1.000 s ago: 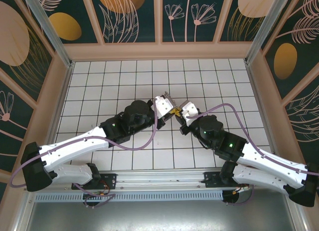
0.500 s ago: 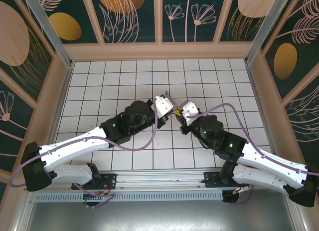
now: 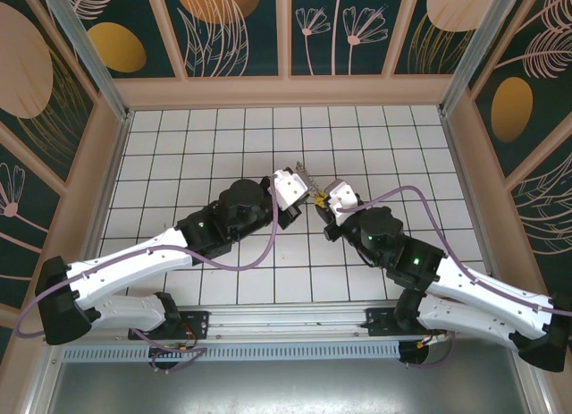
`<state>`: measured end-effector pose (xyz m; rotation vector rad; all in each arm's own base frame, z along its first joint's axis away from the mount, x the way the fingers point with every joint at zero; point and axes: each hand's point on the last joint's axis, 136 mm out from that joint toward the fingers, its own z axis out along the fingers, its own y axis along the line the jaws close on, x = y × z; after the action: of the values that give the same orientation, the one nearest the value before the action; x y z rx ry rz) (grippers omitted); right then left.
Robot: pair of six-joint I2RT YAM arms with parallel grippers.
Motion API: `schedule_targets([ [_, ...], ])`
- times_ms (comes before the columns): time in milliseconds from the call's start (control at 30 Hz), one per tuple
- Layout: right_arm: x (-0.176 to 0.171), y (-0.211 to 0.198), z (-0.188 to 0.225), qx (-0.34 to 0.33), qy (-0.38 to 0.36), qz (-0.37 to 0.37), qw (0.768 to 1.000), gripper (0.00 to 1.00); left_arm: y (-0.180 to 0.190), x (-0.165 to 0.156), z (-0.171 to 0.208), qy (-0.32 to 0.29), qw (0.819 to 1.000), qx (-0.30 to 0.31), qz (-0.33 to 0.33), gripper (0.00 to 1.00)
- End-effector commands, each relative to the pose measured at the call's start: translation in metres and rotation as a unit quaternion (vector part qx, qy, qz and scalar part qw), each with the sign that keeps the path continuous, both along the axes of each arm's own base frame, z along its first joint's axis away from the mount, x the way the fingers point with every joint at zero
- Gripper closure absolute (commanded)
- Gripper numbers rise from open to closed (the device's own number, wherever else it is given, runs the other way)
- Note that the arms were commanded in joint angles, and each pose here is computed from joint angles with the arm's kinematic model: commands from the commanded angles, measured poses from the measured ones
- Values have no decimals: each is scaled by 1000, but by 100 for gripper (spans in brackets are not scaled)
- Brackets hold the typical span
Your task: Put the keys on the keyring
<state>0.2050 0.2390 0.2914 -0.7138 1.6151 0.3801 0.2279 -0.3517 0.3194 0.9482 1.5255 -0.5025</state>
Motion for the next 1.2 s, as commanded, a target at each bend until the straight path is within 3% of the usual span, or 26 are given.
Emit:
schedule_targets([
  [0, -2, -3, 27, 50, -20, -1, 999, 100, 2, -6, 30, -13, 998, -60, -8, 100],
  [333, -30, 3, 43, 90, -45, 81, 992, 100, 10, -12, 41, -33, 996, -77, -15, 100],
  [600, -34, 16, 35, 69, -34, 104, 992, 100, 2, -21, 48, -40, 993, -100, -50, 100],
  [900, -52, 28, 38, 73, -52, 144, 985, 99, 1, -16, 47, -45, 992, -108, -38, 100],
  [1067, -66, 26, 41, 77, -63, 167, 981, 77, 13, -18, 56, -49, 990, -121, -45, 100],
  [1167, -80, 20, 51, 88, -77, 195, 974, 69, 23, -21, 59, -44, 988, -132, -63, 100],
])
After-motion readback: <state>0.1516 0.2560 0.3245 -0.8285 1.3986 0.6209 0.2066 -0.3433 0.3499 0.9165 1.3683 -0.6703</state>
